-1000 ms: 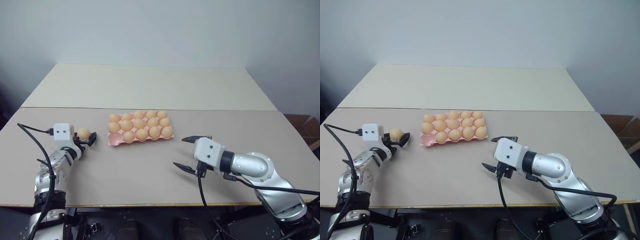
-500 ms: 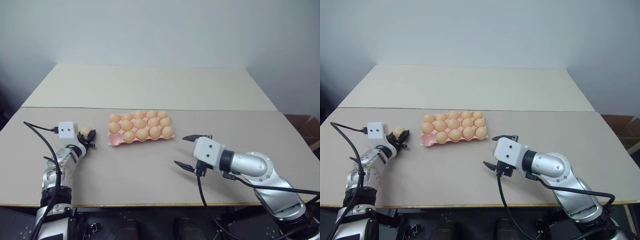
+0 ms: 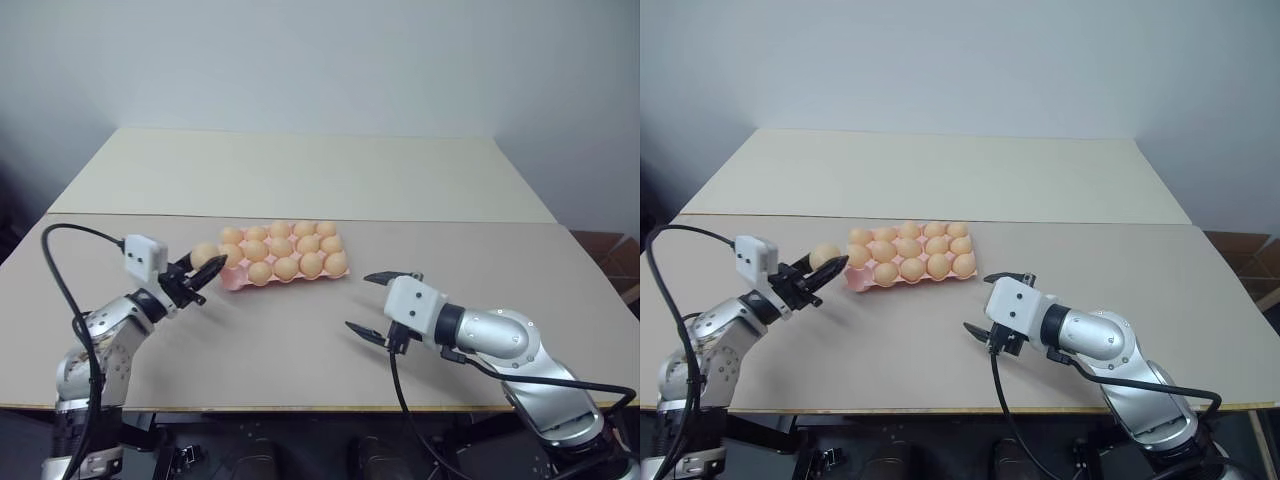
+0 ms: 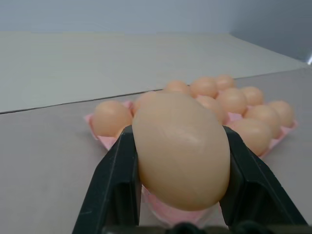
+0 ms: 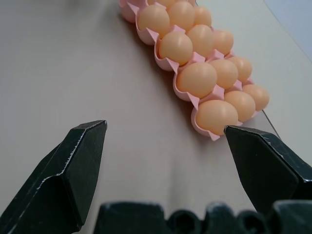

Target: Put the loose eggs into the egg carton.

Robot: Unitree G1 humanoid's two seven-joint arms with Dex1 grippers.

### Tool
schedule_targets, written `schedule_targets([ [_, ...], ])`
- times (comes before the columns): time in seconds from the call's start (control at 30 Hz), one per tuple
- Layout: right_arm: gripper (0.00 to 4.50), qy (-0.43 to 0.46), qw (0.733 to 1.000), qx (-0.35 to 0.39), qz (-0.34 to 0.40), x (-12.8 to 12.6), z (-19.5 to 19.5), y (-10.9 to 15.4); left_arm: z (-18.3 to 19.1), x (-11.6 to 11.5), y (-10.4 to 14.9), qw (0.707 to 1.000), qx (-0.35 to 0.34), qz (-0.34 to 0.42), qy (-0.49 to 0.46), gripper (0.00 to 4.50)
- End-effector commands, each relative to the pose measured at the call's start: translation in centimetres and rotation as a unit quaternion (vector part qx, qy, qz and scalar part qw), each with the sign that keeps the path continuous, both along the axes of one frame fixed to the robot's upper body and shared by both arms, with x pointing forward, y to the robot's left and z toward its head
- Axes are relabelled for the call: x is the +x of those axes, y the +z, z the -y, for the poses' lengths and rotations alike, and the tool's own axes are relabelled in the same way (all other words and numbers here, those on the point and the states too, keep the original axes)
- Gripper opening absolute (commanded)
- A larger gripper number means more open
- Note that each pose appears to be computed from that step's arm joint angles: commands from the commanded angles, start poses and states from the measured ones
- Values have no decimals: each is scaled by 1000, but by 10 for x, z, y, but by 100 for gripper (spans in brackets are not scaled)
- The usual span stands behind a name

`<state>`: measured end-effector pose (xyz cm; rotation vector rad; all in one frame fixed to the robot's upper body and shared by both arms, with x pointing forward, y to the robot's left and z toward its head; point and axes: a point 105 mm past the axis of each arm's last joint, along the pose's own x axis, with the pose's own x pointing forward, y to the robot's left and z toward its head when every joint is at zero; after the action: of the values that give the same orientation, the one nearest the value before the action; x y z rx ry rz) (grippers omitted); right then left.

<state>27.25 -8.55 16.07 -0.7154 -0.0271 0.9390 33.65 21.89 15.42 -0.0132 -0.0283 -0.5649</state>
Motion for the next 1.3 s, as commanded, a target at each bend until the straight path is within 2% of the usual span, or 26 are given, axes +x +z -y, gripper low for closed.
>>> schedule_targets([
  [0.03,450,0,1000,5,31,-3,-2,10,5,13,10,1000,14,17,-6,167],
  [0.13,450,-8,999,5,34,-4,0,10,7,21,8,1000,18,6,-14,167],
  [0.37,450,-20,999,1,36,-7,3,8,10,17,8,999,6,2,-46,405],
  [0.43,450,-21,999,2,36,-7,4,8,7,15,8,999,9,4,-39,445],
  [0.63,450,-19,999,1,36,-7,2,8,-10,6,16,1000,-1,17,-14,445],
  [0.7,450,-18,999,1,38,-7,2,8,-21,-9,19,1000,10,18,-14,445],
  [1.0,450,28,999,-22,13,-15,23,21,-58,-105,25,992,100,-53,-62,445],
  [1.17,450,67,995,-68,-15,-21,53,34,-67,-129,33,986,140,-70,-62,445],
  [1.3,450,73,994,-71,-27,-26,76,52,-64,-143,43,980,167,-82,-75,445],
])
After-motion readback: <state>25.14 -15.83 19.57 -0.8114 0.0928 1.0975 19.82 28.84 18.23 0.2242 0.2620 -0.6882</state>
